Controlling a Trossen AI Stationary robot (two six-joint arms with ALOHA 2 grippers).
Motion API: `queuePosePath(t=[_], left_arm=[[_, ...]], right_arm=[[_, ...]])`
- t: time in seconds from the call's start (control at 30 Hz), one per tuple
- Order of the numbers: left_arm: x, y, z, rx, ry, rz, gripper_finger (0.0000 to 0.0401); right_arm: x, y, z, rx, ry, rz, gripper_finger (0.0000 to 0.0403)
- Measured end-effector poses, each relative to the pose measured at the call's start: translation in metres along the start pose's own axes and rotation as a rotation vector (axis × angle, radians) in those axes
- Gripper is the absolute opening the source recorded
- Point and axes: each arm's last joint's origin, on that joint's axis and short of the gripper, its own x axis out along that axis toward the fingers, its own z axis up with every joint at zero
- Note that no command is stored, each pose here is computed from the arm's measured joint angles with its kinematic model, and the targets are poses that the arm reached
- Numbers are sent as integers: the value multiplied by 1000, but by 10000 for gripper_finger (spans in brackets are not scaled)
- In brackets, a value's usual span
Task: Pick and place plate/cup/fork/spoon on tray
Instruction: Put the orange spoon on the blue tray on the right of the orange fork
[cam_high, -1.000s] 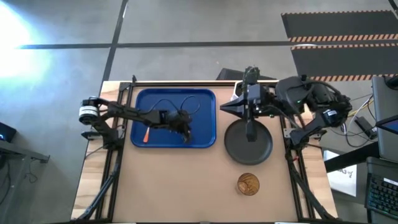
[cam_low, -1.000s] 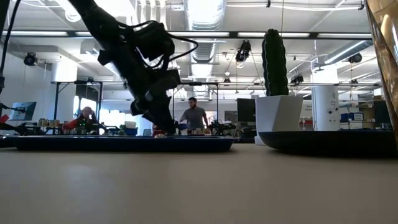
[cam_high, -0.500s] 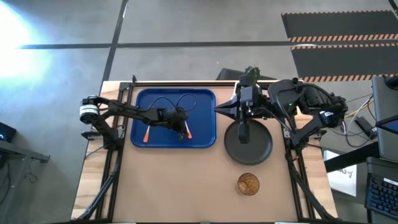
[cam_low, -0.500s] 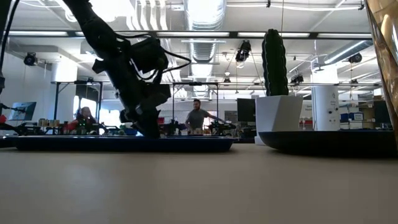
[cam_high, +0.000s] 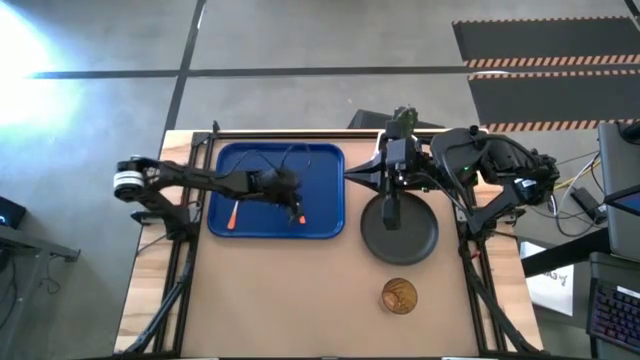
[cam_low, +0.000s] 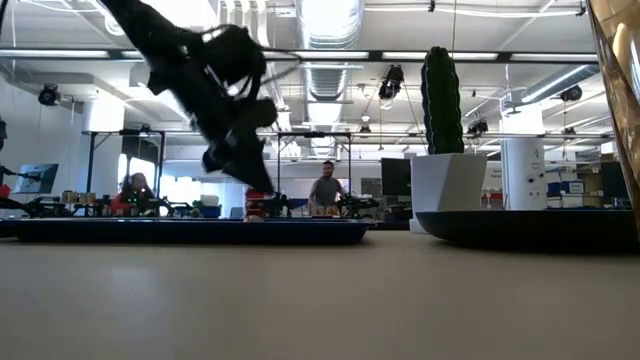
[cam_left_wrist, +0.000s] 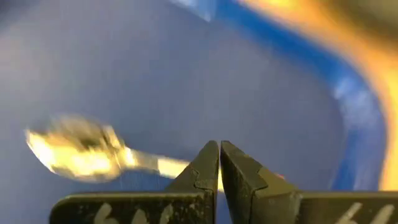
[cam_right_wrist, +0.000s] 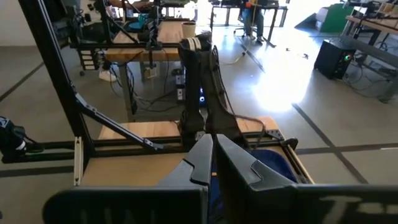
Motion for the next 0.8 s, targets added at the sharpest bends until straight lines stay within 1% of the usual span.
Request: queuePosePath(t=[0.07,0.2,0.37,0.5,0.67,0.8], left_arm=[[-6,0,6,22,-31,4,0],[-4,-1,8,30,-35,5,0],[16,1,-2,26,14,6,0],[26,-1,1,25,0,-15,0],[34,0,-4,27,44,-10,0],[34,3,-15,33,129,12,0]], right_arm=[[0,0,0,-1,0,0,9],[0,0,0,0,1,0,9],[0,0,0,0,1,0,9],[0,0,0,0,0,0,9],[0,0,0,13,0,0,9],[0,0,0,13,0,0,9]])
